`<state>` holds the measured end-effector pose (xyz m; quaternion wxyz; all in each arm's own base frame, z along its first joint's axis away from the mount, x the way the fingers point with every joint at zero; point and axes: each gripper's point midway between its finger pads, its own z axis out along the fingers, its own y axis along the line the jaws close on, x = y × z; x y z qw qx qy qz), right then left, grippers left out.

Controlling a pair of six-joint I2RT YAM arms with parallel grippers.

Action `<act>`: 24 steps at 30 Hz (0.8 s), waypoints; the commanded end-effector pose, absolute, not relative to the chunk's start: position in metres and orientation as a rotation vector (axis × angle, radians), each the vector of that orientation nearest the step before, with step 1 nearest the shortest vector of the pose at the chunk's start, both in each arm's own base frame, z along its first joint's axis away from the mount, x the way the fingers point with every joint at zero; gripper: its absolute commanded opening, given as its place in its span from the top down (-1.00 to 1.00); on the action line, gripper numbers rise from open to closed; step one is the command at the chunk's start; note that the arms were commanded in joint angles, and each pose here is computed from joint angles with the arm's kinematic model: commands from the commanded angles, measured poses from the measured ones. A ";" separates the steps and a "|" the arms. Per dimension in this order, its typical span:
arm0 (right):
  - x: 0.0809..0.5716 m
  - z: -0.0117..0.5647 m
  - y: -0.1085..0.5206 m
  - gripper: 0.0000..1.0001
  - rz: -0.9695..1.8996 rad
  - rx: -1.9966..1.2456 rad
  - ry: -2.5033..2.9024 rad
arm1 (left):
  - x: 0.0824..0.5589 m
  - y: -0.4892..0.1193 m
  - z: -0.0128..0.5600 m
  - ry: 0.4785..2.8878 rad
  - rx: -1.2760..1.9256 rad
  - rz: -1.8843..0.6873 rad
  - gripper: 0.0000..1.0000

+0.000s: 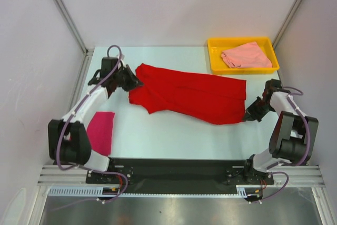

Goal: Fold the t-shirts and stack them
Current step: Fold the tshirt

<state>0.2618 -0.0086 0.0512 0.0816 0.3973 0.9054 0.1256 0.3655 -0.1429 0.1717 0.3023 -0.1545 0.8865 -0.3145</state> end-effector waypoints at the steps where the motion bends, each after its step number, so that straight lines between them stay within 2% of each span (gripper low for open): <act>1: 0.287 0.064 -0.010 1.00 0.413 1.075 2.703 | 0.406 -0.156 0.203 2.279 -0.283 -0.867 0.99; 12: 0.341 0.060 -0.015 1.00 0.485 1.042 2.720 | 0.476 -0.167 0.195 2.285 -0.271 -0.880 0.99; 24: 0.365 0.053 -0.023 1.00 0.471 1.097 2.714 | 0.510 -0.159 0.181 2.288 -0.310 -0.890 0.99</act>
